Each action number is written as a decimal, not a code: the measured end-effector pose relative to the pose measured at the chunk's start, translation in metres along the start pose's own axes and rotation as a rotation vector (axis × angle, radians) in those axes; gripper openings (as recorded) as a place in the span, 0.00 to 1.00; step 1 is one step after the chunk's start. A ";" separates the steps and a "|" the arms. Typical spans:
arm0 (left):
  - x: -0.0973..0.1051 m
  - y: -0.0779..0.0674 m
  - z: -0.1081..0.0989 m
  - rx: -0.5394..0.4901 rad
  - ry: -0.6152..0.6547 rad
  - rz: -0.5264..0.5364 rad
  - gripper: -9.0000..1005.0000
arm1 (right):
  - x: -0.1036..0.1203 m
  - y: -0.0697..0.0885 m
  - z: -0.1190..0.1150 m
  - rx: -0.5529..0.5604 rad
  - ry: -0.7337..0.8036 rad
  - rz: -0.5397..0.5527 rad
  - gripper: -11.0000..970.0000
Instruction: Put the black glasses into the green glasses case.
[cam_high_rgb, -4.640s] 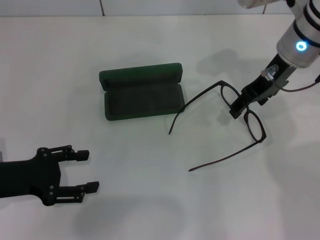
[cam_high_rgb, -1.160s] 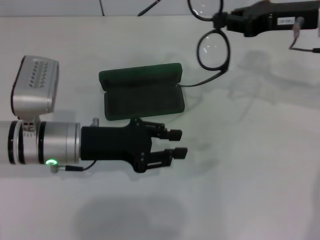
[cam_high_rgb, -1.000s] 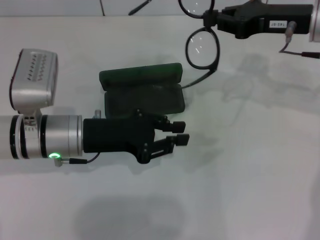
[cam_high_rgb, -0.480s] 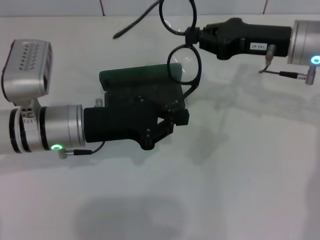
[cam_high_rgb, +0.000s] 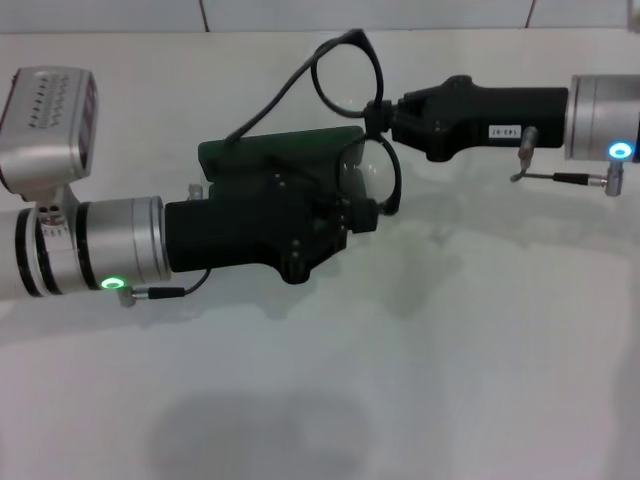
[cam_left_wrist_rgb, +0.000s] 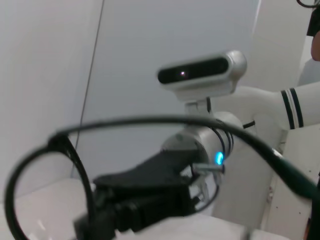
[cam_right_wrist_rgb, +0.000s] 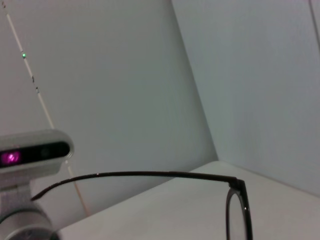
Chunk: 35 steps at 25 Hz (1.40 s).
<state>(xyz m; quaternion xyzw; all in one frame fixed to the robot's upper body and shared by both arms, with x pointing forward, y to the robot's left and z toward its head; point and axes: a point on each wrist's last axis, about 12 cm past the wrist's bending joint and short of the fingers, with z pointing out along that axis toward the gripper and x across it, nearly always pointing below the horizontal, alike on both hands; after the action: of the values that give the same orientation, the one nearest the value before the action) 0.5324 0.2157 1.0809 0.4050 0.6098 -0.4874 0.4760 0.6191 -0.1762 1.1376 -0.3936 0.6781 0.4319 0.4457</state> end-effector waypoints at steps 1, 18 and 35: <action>-0.001 0.001 0.000 -0.002 -0.002 0.002 0.01 | 0.002 0.001 0.001 -0.008 0.009 0.000 0.06; -0.010 0.007 0.008 0.005 -0.011 0.027 0.01 | 0.016 0.017 -0.004 -0.112 0.030 -0.012 0.06; -0.010 0.006 0.006 0.003 -0.012 0.021 0.01 | 0.017 0.013 -0.014 -0.078 -0.006 -0.010 0.07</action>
<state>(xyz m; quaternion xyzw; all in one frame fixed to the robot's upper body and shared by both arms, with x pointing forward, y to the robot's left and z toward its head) 0.5412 0.2105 1.0886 0.4091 0.6019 -0.4858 0.4841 0.5984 -0.1875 1.1280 -0.4128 0.6574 0.4570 0.4343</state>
